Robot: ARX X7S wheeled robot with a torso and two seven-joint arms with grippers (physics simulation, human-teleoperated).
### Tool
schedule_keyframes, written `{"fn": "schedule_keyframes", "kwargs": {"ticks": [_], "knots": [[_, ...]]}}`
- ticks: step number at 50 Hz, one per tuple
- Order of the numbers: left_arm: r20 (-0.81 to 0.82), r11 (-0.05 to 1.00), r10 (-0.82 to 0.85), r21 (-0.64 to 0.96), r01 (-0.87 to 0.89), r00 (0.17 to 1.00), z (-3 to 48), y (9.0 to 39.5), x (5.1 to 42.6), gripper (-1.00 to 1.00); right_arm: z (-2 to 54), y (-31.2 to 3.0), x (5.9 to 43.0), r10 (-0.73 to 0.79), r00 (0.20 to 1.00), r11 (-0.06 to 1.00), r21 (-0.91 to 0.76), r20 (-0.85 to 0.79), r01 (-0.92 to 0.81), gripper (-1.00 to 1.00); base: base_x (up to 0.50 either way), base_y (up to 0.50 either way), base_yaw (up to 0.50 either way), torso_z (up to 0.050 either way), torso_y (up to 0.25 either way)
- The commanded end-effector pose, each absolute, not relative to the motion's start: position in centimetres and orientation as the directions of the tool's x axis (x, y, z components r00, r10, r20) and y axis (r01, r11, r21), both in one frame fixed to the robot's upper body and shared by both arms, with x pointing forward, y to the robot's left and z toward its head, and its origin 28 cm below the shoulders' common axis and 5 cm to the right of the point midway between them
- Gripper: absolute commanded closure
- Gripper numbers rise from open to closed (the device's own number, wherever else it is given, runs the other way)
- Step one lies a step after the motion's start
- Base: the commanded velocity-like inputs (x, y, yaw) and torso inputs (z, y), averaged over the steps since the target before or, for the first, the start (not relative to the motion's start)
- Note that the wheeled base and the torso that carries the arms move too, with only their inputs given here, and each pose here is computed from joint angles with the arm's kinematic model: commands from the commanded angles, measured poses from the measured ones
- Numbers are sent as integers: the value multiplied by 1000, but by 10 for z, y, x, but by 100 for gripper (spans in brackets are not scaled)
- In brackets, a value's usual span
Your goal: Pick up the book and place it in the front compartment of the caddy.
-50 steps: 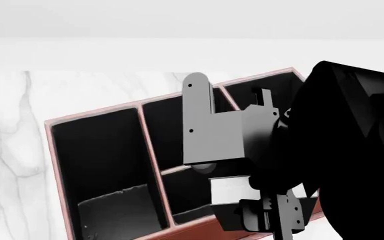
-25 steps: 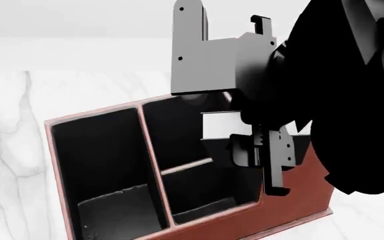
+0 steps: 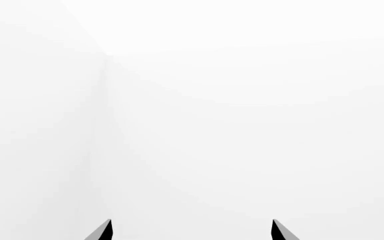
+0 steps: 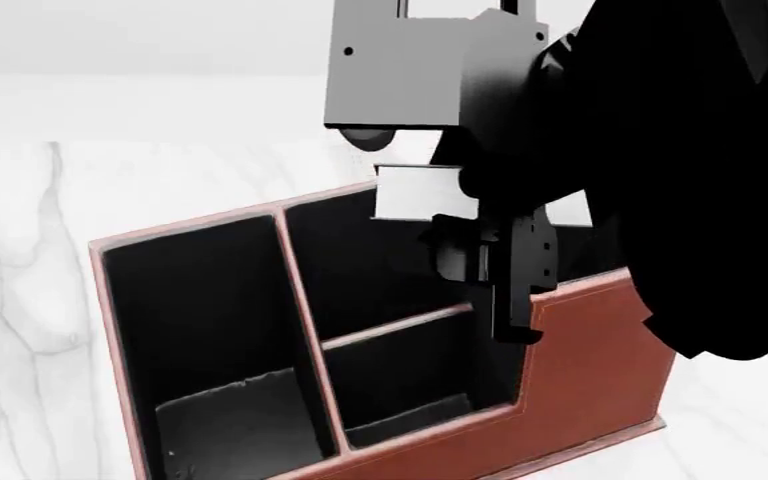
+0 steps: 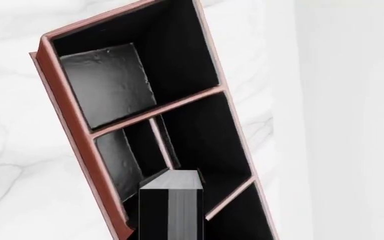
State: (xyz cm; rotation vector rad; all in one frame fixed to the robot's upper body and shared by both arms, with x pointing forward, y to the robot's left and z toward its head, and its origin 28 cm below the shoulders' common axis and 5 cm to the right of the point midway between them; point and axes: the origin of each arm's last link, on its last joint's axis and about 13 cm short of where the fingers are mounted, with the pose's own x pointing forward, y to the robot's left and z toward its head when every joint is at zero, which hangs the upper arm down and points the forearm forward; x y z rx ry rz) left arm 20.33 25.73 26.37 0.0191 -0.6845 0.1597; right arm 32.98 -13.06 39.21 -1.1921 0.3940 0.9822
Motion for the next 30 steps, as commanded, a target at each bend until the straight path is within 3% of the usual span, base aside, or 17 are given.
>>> {"fn": "schedule_keyframes", "kwargs": {"ticks": [1,11,30], "knots": [[647,987,149,-52,-152,748,266,259,204,-100,404,-126,327,452,593,30,-653,-667,-757,100,0,0,0,0,0],[648,987,149,-53,-151,747,266,259,204,-100,410,-126,333,465,591,25,-658,-659,-753,100,0,0,0,0,1],[645,986,153,-55,-155,749,265,260,204,-100,439,-121,391,450,525,-90,-622,-722,-778,100,0,0,0,1,1]]}}
